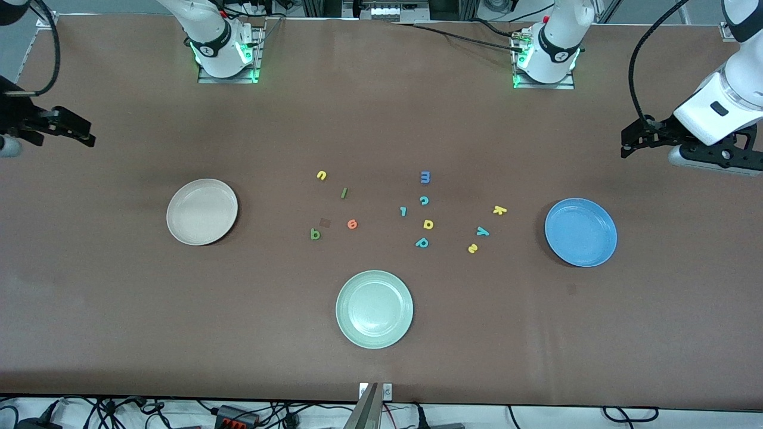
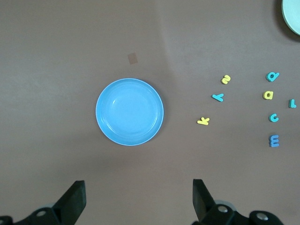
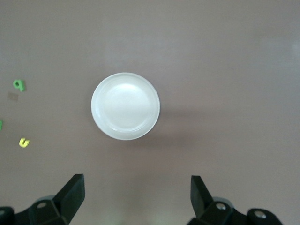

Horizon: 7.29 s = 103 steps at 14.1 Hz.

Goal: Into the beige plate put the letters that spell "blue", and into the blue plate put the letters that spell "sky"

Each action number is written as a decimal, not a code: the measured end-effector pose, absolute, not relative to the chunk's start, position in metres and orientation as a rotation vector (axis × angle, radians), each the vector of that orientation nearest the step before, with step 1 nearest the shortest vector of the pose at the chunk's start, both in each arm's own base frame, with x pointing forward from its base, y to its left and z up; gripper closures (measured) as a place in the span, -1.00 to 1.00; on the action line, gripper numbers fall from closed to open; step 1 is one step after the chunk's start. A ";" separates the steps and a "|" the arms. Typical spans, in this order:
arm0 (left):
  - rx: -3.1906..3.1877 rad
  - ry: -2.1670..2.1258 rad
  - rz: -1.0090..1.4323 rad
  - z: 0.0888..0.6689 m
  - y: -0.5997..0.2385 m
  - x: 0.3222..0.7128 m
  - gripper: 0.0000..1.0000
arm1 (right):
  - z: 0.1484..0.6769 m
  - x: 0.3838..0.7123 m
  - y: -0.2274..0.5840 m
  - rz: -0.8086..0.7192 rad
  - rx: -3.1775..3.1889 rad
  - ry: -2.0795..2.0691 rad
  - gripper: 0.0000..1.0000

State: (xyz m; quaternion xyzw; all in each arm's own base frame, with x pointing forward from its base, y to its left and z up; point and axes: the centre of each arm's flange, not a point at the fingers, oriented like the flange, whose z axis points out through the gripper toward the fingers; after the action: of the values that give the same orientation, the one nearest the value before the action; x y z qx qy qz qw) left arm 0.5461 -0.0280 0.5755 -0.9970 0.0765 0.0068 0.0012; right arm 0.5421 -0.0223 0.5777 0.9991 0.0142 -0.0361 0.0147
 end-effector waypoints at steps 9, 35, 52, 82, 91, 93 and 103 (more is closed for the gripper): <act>-3.137 0.274 0.238 0.493 -0.039 0.585 -1.00 | 0.484 0.558 0.096 -0.323 3.123 0.306 -1.00; -3.160 0.382 0.071 0.183 -0.265 0.624 -0.52 | 0.163 0.415 0.373 -0.021 3.045 -0.607 -0.81; -3.134 0.187 0.179 0.234 -0.179 0.656 0.51 | 0.174 0.430 0.343 -0.025 2.991 -0.829 -0.07; -3.136 -0.143 0.246 0.179 -0.240 0.595 -0.96 | 0.259 0.574 0.171 -0.104 3.100 -0.577 0.50; -3.156 -0.173 0.181 0.170 -0.232 0.589 -0.03 | 0.200 0.568 -0.006 -0.427 3.110 -0.345 0.50; -3.157 -0.176 0.180 0.170 -0.232 0.590 -0.01 | 0.185 0.565 -0.014 -0.451 3.106 -0.347 0.23; -3.142 -0.133 0.139 0.172 -0.230 0.593 0.27 | 0.245 0.555 0.199 -0.376 3.199 -0.163 -1.00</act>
State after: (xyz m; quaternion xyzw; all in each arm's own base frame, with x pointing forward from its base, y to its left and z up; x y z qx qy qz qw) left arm 0.5926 -0.2299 0.1723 -0.9981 -0.0422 0.0441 -0.0032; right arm 0.5553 0.1986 0.2451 0.9910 -0.0506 -0.1165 -0.0420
